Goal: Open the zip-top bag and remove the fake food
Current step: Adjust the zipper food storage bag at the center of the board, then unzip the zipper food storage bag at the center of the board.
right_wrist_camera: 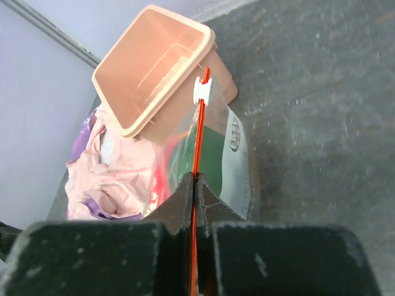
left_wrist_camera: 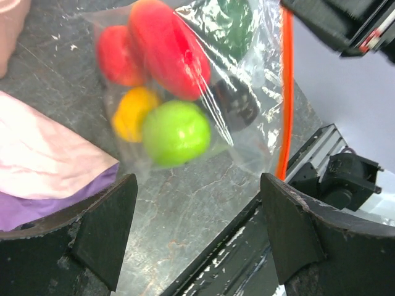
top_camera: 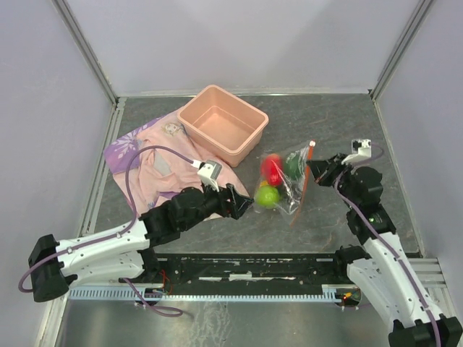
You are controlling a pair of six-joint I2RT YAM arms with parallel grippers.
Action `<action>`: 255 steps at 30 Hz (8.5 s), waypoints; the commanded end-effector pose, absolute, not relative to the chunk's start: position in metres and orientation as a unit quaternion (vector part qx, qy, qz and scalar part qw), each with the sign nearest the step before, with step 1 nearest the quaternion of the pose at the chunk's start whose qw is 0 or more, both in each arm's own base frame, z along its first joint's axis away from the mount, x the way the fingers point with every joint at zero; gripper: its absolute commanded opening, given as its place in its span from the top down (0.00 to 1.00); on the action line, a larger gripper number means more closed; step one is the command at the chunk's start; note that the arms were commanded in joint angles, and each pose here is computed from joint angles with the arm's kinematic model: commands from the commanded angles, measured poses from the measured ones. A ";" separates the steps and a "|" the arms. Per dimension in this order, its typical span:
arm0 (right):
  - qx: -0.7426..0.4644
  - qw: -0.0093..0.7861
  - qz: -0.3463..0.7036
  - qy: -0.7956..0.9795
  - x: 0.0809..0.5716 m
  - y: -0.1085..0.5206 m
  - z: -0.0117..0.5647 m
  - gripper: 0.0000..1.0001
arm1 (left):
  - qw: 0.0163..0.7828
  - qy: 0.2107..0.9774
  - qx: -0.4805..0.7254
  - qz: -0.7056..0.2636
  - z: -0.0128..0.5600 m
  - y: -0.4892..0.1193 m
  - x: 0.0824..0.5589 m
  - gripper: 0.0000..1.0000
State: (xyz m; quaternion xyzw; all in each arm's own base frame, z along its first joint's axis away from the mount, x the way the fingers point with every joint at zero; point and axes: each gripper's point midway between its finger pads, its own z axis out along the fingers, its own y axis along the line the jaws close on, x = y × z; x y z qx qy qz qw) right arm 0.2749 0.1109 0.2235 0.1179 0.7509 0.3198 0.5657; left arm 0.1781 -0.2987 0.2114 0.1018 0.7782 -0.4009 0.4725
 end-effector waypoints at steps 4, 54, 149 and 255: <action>-0.120 0.592 0.279 0.746 0.281 0.136 0.289 0.98 | 0.558 0.716 0.205 -0.366 0.248 -0.288 0.182 0.12; -0.557 0.329 0.378 0.662 0.176 0.268 0.226 0.98 | 0.669 0.475 0.409 -0.399 0.233 -0.289 0.185 0.32; -0.518 0.469 0.438 0.566 0.179 0.316 0.261 0.46 | 0.499 0.581 0.361 -0.532 0.223 -0.308 0.165 0.97; -0.458 0.485 0.315 0.675 0.197 0.242 0.240 0.98 | 0.605 0.687 0.185 -0.358 0.232 -0.218 0.261 0.97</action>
